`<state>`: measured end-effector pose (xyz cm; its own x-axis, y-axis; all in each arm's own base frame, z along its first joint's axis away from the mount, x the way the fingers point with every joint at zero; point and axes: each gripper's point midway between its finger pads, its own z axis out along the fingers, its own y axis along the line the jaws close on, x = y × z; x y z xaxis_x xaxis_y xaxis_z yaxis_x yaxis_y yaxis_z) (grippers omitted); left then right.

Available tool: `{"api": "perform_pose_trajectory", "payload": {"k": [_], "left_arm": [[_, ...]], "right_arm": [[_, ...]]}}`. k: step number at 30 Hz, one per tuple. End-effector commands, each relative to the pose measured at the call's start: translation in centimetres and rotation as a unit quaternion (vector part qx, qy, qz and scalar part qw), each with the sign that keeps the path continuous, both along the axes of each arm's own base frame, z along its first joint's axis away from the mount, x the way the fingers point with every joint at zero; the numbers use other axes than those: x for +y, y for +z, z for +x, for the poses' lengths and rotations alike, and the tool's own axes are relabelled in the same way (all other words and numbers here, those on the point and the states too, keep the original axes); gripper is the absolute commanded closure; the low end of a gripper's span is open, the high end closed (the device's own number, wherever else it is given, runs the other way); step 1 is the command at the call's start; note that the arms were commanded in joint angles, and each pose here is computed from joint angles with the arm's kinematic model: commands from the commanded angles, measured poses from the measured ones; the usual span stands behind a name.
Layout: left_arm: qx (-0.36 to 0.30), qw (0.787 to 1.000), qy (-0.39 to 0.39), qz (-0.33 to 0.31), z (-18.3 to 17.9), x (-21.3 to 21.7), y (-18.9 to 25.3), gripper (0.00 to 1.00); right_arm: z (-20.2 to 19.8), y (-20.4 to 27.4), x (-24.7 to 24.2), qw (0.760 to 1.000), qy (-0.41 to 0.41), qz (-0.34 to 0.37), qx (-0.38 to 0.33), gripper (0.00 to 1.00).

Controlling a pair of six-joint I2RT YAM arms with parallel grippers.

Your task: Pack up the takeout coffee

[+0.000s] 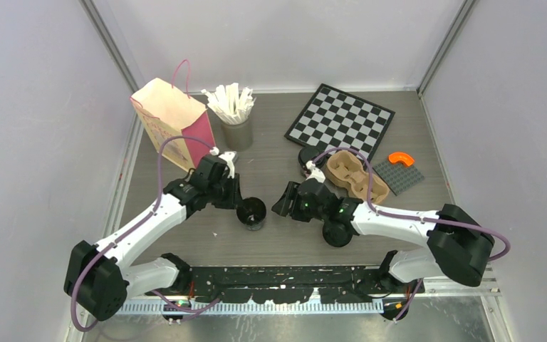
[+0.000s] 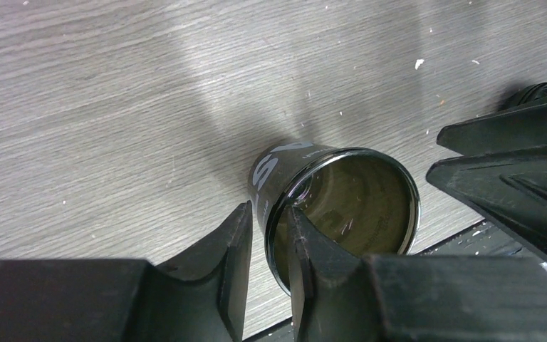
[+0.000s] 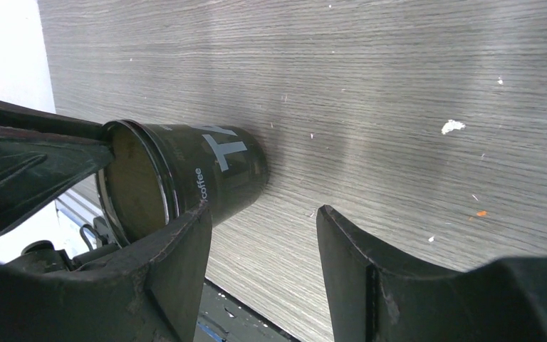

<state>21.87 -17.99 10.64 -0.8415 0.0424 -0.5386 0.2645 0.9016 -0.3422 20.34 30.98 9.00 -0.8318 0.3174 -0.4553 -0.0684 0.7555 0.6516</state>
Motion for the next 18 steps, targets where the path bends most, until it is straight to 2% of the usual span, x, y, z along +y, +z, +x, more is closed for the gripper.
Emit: {"api": "perform_pose_trajectory", "payload": {"k": [1, 9, 12, 15, 18], "left_arm": [[-0.033, 0.999, -0.012, 0.004, 0.7, -0.1, 2.3, 0.72], [-0.025, 0.999, -0.021, 0.010, 0.3, -0.1, 2.1, 0.73], [-0.024, 0.999, -0.025, 0.010, 0.2, -0.2, 2.1, 0.77], [-0.029, 0.999, -0.027, 0.006, 0.3, -0.3, 2.4, 0.83], [-0.035, 0.999, -0.033, -0.002, 0.2, -0.5, 2.8, 0.98]], "right_arm": [[1.4, 2.4, 1.6, 0.999, -0.012, 0.023, -0.032, 0.40], [1.2, 2.2, 2.3, 0.999, -0.006, 0.020, -0.032, 0.40], [1.1, 2.2, 2.4, 0.999, -0.006, 0.020, -0.034, 0.40], [1.0, 2.4, 2.6, 0.999, -0.005, 0.022, -0.035, 0.40], [0.9, 2.5, 2.8, 0.999, -0.005, 0.025, -0.035, 0.40]]}}
